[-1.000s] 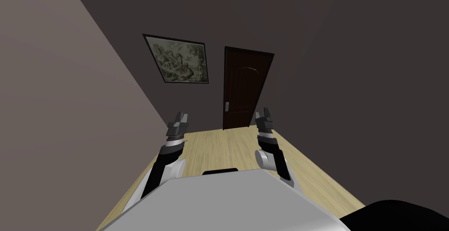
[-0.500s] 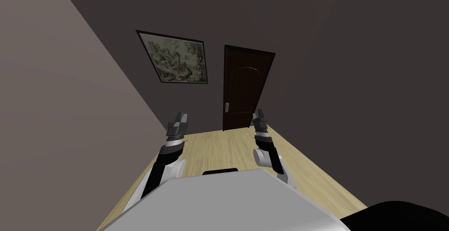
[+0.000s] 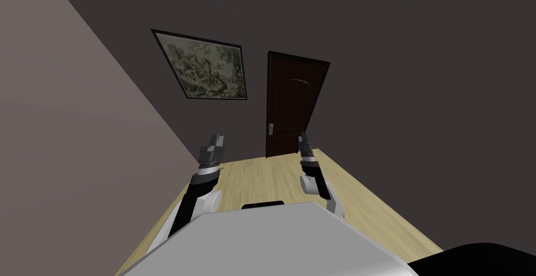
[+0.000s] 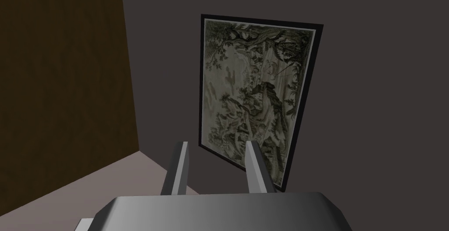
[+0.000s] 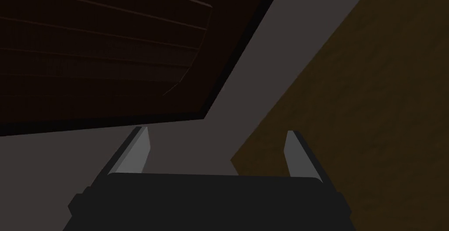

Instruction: Pull the door open

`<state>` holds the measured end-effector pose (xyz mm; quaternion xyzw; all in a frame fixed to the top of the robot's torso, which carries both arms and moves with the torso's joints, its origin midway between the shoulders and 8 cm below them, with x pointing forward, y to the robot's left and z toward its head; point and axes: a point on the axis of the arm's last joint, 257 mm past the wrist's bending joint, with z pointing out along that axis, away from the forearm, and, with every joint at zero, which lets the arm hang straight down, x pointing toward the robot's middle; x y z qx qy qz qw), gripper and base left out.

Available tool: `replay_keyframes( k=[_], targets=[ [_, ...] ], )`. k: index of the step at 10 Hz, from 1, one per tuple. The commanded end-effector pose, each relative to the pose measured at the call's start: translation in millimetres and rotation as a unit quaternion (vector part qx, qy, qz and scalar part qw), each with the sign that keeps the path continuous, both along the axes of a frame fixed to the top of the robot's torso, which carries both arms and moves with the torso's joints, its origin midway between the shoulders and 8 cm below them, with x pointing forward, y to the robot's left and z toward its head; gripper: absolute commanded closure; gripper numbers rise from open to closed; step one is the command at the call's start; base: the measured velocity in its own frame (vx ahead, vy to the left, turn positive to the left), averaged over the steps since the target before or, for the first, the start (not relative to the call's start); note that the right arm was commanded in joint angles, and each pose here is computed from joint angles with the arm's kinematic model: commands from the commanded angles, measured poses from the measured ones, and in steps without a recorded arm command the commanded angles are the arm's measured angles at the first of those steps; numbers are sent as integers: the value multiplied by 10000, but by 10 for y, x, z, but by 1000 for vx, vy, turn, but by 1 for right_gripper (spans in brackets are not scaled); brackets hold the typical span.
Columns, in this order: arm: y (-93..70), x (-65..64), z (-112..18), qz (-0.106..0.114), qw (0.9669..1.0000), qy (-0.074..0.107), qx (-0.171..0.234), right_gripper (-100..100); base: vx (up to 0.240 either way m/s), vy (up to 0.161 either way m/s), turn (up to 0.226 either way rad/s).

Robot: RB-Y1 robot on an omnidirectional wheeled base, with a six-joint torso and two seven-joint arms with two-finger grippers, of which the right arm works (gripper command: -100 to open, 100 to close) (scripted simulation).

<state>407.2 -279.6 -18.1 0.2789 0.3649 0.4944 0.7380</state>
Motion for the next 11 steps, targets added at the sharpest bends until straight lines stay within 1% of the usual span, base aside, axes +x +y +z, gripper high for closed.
replay_keyframes(
  k=[1, 4, 7, 8, 11],
  targets=[
    [27, 82, -114, -46, 9997, 108, -210, -100, 108, 31, -28],
    [82, 252, -327, -126, 9975, 308, -619, -100, 100, 40, -42],
    [134, 420, -549, -201, 9929, 506, -1055, -100, 97, 43, -36],
    [134, 420, -549, -201, 9929, 506, -1055, -100, 65, 29, -17],
    [183, 582, -770, -271, 9857, 689, -1515, -100, 74, 30, -38]
  ],
)
